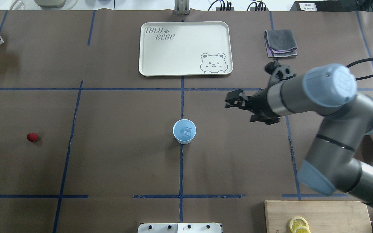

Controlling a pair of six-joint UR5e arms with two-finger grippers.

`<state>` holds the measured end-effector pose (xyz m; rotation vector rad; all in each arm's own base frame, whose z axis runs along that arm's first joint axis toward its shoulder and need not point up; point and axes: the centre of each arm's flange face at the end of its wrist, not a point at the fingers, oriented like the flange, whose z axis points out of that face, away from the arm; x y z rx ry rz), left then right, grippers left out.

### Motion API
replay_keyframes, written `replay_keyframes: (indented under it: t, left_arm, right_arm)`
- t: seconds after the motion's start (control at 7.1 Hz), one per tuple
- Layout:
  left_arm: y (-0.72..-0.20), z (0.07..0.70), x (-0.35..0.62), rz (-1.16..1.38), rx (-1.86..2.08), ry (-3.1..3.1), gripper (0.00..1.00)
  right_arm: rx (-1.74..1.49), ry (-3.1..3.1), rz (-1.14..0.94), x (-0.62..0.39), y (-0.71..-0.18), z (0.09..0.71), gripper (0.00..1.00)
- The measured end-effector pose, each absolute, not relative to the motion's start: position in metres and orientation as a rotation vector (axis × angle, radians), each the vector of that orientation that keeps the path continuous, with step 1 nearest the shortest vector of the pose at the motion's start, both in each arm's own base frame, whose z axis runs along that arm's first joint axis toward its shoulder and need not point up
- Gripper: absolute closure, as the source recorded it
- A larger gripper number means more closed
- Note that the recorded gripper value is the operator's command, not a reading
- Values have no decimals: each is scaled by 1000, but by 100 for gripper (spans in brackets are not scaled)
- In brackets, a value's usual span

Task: Mash ice and strawberries in cup
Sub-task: 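Bring the pink bowl over the blue cup again and tip ice in, then withdraw the pink bowl from the cup with the right gripper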

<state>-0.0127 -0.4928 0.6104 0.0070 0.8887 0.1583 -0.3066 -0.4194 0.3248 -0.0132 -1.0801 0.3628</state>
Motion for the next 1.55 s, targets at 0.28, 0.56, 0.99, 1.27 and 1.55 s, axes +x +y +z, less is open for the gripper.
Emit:
replay_keyframes:
  t: [0.28,0.56,0.99,1.27,1.55]
  left_arm:
    - [-493,610,-13,158,7,889,0]
    - [-493,610,-13,159,8,889,0]
    - [-493,610,-13,159,8,889,0]
    - [-493,610,-13,159,8,889,0]
    - [-493,610,-13,159,8,889,0]
  right_arm:
    - [10,-988,274,-184,-420,421,0]
    - [46,-897,200,-94,-408,513,0]
    - [18,-833,148,-32,-401,623,2]
    - [6,-775,164,-25,-401,651,4]
    - [-30,-753,192,-26,-399,669,5]
